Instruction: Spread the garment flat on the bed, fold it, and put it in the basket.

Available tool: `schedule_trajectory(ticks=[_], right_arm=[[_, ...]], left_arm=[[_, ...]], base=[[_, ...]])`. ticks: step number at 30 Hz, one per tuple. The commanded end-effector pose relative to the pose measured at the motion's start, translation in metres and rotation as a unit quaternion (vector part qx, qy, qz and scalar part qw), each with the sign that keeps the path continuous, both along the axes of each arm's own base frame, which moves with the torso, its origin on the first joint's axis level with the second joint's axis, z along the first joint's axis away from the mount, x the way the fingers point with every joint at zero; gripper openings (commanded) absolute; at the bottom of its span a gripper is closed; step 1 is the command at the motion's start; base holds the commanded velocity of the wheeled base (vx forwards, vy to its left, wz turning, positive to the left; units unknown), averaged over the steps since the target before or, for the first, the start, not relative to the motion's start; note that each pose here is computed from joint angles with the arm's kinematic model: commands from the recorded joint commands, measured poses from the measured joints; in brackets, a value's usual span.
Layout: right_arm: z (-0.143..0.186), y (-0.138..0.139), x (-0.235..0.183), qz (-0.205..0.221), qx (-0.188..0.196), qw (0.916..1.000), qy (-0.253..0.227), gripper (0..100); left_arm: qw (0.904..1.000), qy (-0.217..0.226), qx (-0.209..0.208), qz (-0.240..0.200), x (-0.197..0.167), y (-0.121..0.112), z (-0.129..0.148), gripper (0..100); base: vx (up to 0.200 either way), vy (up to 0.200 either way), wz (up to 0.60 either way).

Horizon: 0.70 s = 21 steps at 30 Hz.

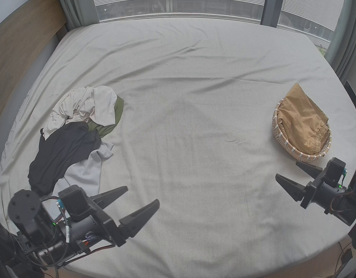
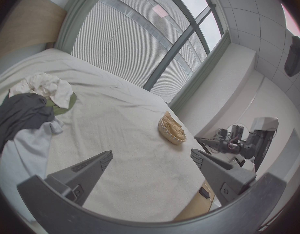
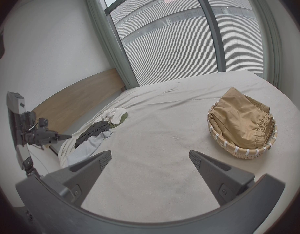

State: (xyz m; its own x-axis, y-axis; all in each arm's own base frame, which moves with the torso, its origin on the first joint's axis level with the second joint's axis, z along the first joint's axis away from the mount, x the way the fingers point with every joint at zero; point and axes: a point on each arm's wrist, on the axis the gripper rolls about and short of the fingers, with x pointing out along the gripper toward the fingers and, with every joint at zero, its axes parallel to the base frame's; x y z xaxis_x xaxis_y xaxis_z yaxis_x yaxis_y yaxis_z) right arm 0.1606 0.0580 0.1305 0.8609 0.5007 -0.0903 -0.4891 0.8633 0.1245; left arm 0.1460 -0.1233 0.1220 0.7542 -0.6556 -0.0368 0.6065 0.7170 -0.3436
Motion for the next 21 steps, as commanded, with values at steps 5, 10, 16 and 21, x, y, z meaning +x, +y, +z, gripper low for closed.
schedule_trajectory(ticks=[5, 10, 16, 21], right_arm=[[0.022, -0.031, -0.083, -0.040, 0.020, 0.9957, -0.081, 100], [0.004, -0.051, -0.140, -0.096, 0.020, 0.9908, -0.093, 100], [-0.024, -0.055, -0.172, -0.107, 0.020, 0.9898, -0.092, 100], [-0.038, -0.056, -0.177, -0.125, 0.015, 0.9894, -0.072, 100]], left_arm=[[0.9907, -0.052, -0.027, 0.123, -0.032, 0.060, 0.030, 100], [0.9808, -0.028, -0.004, 0.193, -0.065, 0.094, 0.025, 100], [0.9788, 0.012, 0.007, 0.204, -0.112, 0.113, 0.002, 100], [0.9762, 0.014, 0.009, 0.216, -0.143, 0.120, -0.021, 100]], base=[[0.000, 0.000, 0.00], [0.000, 0.000, 0.00], [0.000, 0.000, 0.00], [0.000, 0.000, 0.00]])
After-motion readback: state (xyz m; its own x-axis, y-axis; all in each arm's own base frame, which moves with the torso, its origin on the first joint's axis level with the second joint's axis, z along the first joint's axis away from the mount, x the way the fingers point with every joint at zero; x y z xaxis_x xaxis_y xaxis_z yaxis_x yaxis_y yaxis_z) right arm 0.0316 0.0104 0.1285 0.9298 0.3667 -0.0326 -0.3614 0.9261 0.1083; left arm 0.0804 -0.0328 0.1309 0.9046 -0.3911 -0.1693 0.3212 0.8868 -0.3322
